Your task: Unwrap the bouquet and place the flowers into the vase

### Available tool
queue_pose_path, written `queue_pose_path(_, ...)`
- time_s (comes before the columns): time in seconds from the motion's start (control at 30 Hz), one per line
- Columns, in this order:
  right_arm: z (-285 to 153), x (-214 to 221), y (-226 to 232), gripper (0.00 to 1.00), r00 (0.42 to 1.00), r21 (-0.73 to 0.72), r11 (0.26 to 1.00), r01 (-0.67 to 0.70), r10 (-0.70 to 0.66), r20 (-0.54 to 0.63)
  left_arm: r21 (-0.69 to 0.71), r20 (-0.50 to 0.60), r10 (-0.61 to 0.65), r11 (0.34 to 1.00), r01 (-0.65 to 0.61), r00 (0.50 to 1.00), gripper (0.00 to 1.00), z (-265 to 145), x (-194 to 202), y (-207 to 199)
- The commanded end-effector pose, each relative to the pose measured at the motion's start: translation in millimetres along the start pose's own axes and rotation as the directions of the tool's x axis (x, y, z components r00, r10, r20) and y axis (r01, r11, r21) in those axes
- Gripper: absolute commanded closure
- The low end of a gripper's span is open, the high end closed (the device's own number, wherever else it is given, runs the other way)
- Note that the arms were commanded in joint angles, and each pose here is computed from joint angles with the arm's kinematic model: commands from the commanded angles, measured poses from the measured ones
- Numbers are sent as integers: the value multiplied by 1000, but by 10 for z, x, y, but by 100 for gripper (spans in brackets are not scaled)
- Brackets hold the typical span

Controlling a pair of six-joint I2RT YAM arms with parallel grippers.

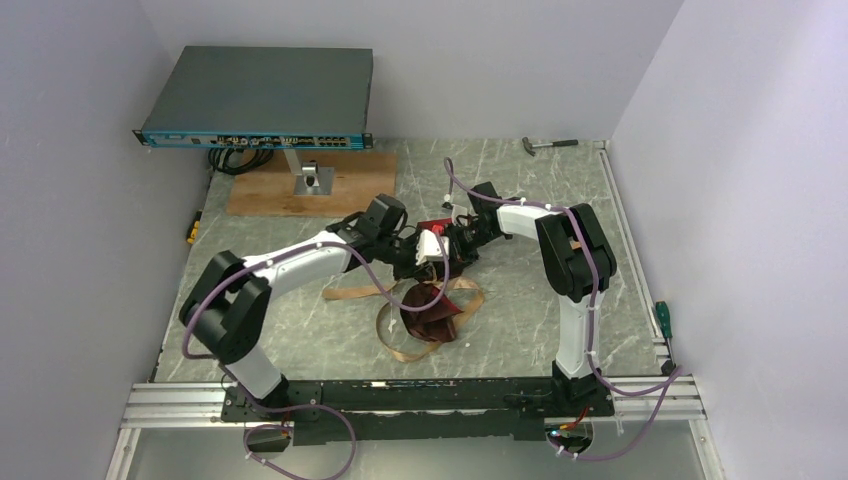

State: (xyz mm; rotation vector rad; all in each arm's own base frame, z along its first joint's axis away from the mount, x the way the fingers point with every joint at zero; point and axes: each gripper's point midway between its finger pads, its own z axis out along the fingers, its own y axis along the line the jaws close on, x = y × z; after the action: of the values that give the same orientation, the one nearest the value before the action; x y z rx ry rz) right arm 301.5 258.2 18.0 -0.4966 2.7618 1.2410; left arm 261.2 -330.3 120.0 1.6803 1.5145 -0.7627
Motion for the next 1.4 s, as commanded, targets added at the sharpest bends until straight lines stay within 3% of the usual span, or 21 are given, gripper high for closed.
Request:
queue_pose_path(0.0, 102, 109, -306, 86, 999, 127, 991, 31, -28, -31, -17, -30, 3, 1000, -3, 1000, 77, 148, 59, 128)
queue_pose_path(0.2, 113, 122, -307, 86, 999, 127, 992, 26, -22, -33, -22, -121, 12, 1000, -15, 993, 75, 310, 333, 198)
queue_pose_path(0.47, 124, 121, -339, 86, 999, 137, 990, 28, -23, -41, 67, -217, 60, 997, -47, 974, 64, 452, 678, -44)
queue_pose_path(0.83, 139, 102, -453, 89, 998, 181, 983, 38, -29, -54, 108, -319, 58, 994, -24, 946, 57, 450, 986, -193)
queue_pose_path(0.9, 141, 107, -475, 91, 998, 193, 980, 41, -30, -58, 92, -343, 51, 996, -21, 938, 61, 437, 1040, -179)
queue_pose_path(1.13, 143, 157, -599, 98, 995, 239, 969, 57, -38, -87, -8, -311, -21, 1000, 19, 950, 99, 320, 836, -59)
queue_pose_path(1.37, 137, 212, -676, 100, 992, 273, 959, 80, -51, -113, -172, -153, -94, 983, 67, 984, 100, 124, 409, 127)
